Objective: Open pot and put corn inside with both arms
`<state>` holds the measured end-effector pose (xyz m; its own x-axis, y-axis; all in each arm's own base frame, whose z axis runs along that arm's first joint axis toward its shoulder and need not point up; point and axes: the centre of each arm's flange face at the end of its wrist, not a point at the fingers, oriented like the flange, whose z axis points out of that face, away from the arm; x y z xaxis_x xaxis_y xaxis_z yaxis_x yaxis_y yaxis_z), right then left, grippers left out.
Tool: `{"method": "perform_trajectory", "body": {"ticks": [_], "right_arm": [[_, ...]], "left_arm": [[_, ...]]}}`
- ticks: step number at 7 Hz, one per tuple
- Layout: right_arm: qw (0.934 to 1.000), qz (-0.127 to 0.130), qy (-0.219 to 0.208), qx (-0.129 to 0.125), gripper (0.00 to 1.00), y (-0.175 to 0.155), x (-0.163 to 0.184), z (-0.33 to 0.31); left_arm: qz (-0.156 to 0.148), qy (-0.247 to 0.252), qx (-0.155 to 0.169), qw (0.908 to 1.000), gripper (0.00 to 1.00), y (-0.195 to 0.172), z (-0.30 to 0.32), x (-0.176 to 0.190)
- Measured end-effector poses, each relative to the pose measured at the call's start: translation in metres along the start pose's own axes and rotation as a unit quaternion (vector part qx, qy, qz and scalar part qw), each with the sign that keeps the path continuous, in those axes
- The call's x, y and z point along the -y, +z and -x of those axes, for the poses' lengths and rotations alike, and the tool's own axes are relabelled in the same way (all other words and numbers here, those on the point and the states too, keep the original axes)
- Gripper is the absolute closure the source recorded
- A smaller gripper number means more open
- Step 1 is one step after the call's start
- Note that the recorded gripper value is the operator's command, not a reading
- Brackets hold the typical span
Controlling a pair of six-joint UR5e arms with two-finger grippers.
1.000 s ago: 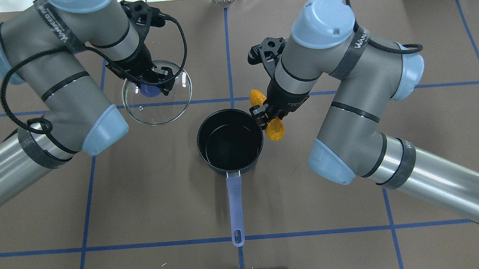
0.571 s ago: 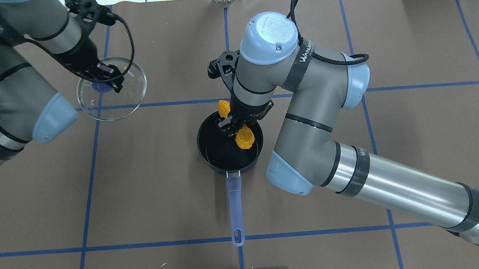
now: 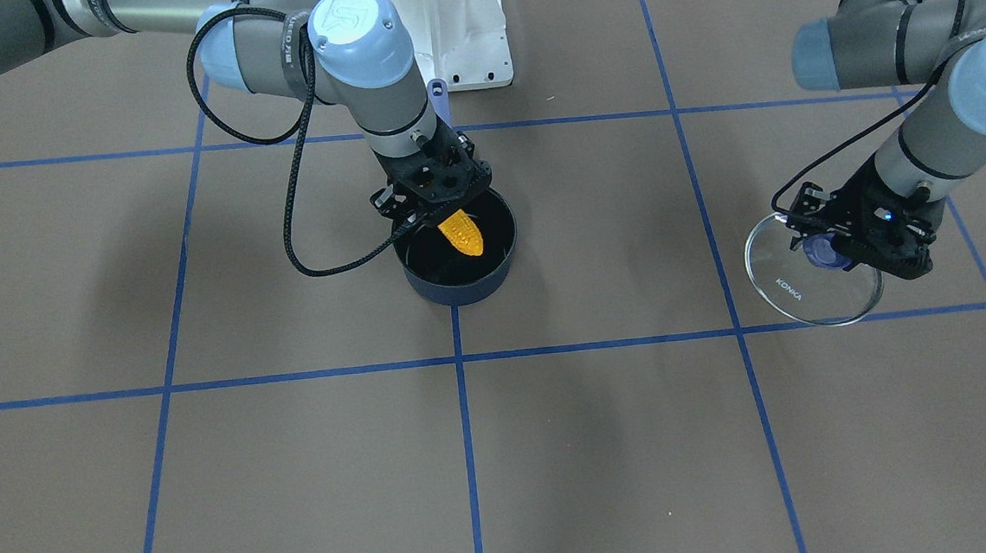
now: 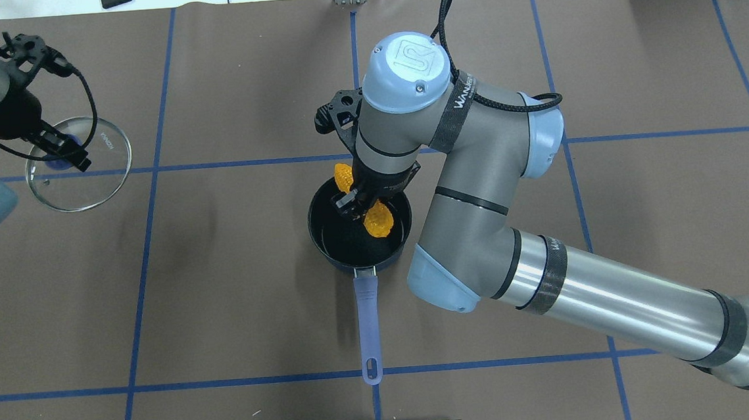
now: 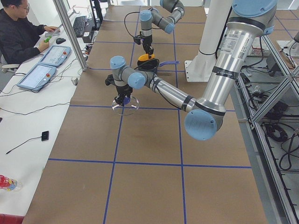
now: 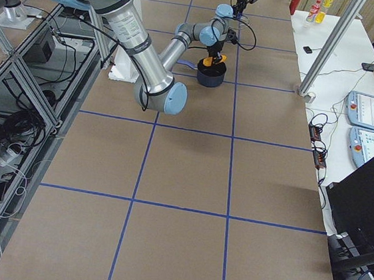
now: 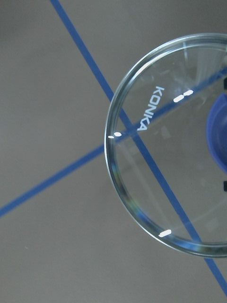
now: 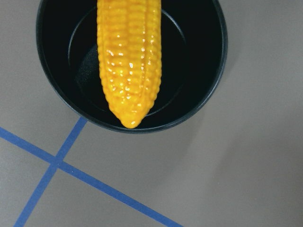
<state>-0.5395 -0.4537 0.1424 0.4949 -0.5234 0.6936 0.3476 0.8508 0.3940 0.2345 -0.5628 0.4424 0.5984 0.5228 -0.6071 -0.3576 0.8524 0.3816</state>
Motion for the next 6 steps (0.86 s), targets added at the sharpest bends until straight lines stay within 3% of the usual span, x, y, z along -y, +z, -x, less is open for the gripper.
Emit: {"method": "perform_trajectory", "body": {"ticks": [3,6], "right_arm": [[1.0000,-0.006,-0.002,0.003,0.00,-0.008,0.000,0.001],[0.9992,-0.039,0.003,0.004,0.00,-0.047,0.010,-0.016]], "left_arm": [[-0.002,0.002,0.001,1.0000,0.52,0.046,0.049,-0.048],[0.012,-0.009,-0.001,0.9999,0.50,0.063,0.065,-0.075]]}}
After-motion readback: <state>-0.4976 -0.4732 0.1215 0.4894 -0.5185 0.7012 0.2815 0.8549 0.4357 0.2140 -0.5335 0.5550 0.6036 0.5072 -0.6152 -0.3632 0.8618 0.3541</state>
